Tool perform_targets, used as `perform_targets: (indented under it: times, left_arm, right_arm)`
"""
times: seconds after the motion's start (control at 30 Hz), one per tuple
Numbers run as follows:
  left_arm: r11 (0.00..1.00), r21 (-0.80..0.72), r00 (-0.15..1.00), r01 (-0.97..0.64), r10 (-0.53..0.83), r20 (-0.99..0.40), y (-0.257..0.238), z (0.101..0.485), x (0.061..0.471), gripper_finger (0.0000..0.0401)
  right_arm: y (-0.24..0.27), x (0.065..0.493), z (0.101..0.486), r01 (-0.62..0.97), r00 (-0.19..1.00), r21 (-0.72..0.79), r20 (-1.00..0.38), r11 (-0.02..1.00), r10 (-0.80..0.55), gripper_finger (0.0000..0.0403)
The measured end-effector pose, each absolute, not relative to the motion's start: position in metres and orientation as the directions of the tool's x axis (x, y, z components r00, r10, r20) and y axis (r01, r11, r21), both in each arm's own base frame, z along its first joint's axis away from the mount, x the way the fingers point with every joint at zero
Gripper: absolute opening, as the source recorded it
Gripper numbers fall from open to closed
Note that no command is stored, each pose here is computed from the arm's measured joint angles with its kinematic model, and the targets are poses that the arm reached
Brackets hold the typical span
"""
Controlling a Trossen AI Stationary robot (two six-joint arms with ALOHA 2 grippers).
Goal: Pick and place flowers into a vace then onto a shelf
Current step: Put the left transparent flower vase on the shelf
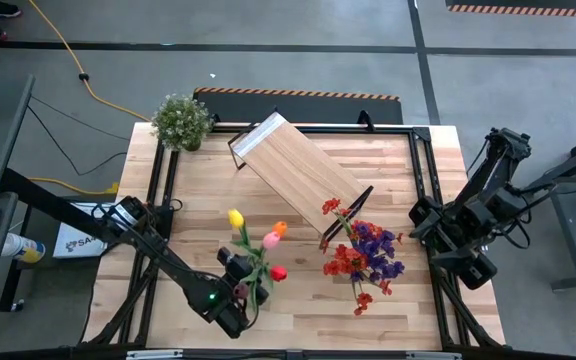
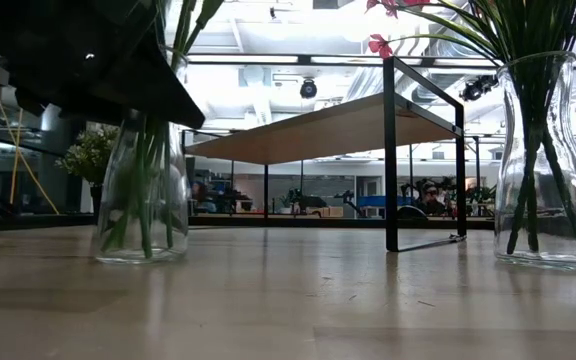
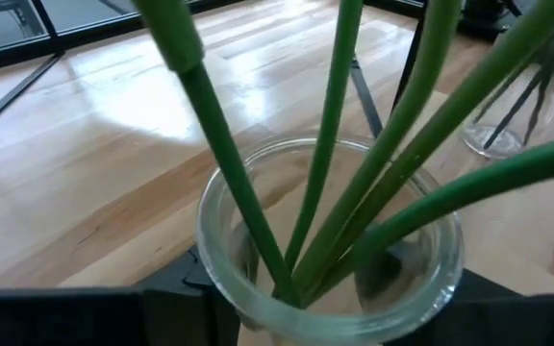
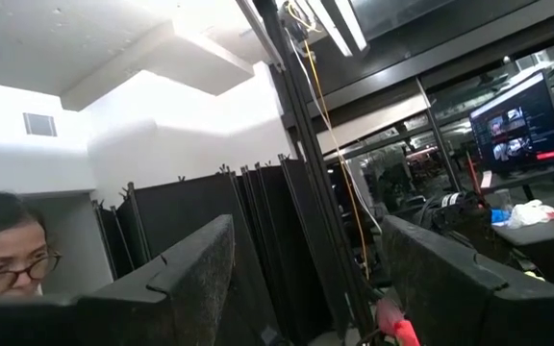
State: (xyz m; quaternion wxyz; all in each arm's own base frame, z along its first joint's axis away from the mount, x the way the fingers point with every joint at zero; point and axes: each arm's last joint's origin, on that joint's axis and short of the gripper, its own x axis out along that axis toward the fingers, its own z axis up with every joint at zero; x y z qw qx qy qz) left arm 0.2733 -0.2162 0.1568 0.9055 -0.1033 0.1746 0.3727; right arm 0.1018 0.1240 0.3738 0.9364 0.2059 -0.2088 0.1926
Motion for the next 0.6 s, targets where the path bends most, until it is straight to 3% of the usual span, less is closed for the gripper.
perform_targets:
  times: [0.4, 0.6]
  left_arm:
    - [0.701, -0.060, 0.662, -0.711, 0.637, -0.395, -0.216, 0.158, 0.273, 0.0205]
    - [0.700, -0.087, 0.670, -0.709, 0.631, -0.391, -0.215, 0.178, 0.272, 0.0205]
  right_arm:
    - [0.124, 0.102, 0.373, -0.444, 0.841, 0.298, 0.464, 0.845, 0.278, 0.0255]
    - [0.124, 0.102, 0.373, -0.443, 0.841, 0.296, 0.465, 0.846, 0.277, 0.0255]
